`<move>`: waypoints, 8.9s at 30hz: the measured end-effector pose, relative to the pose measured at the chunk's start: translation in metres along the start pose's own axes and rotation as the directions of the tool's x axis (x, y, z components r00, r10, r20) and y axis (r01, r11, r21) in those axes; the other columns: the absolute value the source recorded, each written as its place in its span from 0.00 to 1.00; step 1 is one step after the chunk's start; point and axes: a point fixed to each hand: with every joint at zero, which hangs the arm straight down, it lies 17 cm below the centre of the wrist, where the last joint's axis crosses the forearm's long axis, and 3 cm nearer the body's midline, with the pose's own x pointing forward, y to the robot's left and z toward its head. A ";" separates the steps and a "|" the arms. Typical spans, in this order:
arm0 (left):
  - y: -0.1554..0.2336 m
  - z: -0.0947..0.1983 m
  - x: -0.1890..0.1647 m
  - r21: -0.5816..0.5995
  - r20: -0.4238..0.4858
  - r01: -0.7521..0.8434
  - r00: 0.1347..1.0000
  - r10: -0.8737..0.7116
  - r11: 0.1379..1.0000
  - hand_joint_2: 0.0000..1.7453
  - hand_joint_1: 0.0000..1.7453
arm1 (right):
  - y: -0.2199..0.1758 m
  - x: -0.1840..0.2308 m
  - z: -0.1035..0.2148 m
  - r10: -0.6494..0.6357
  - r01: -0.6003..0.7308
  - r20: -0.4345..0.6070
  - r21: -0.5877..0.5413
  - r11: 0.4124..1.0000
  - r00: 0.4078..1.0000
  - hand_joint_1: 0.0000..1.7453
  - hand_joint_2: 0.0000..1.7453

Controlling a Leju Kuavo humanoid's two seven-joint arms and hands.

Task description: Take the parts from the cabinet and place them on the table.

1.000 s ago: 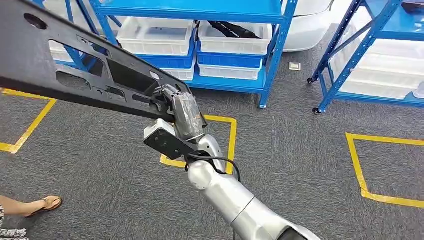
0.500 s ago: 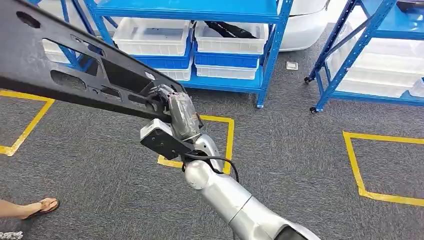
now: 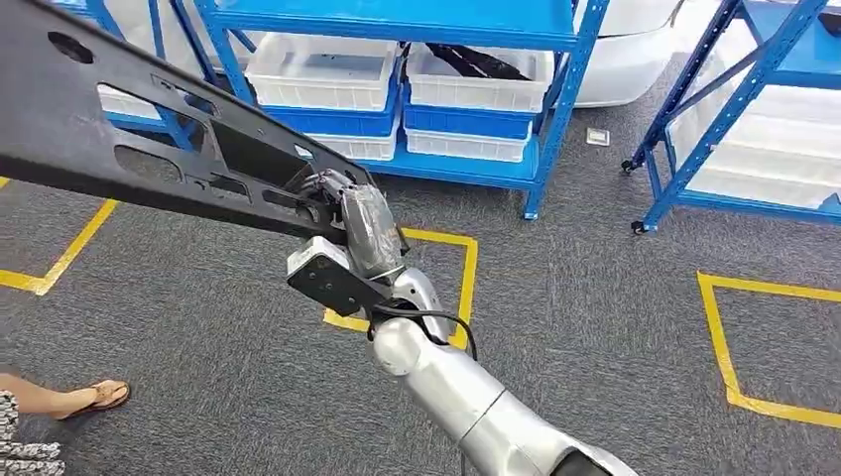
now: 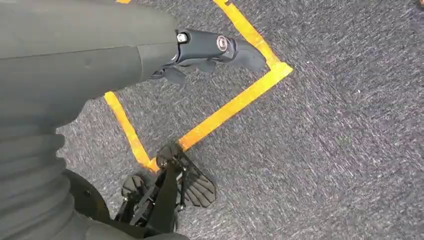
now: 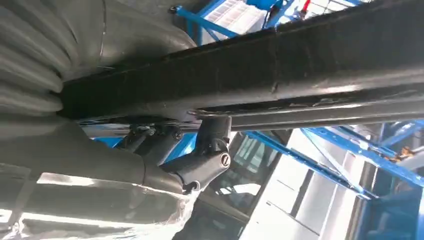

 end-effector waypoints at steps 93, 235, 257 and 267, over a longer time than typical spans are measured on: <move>0.004 0.002 -0.005 0.022 -0.013 0.005 1.000 -0.005 1.000 1.00 0.00 | 0.005 0.001 -0.005 -0.033 0.033 -0.006 0.019 0.999 0.999 1.00 1.00; 0.009 -0.003 0.000 0.034 -0.003 0.018 1.000 -0.018 0.999 1.00 0.00 | 0.016 0.009 -0.008 -0.033 0.032 0.022 0.064 0.997 0.999 1.00 1.00; 0.011 -0.018 0.013 -0.072 0.014 -0.053 0.998 0.054 0.996 1.00 0.00 | 0.017 0.001 -0.004 -0.033 0.033 -0.009 0.053 0.998 0.999 1.00 1.00; 0.012 -0.021 0.019 -0.072 0.024 -0.057 0.998 0.058 0.996 1.00 0.00 | 0.013 0.001 -0.005 -0.026 0.026 -0.002 0.049 0.998 1.000 1.00 1.00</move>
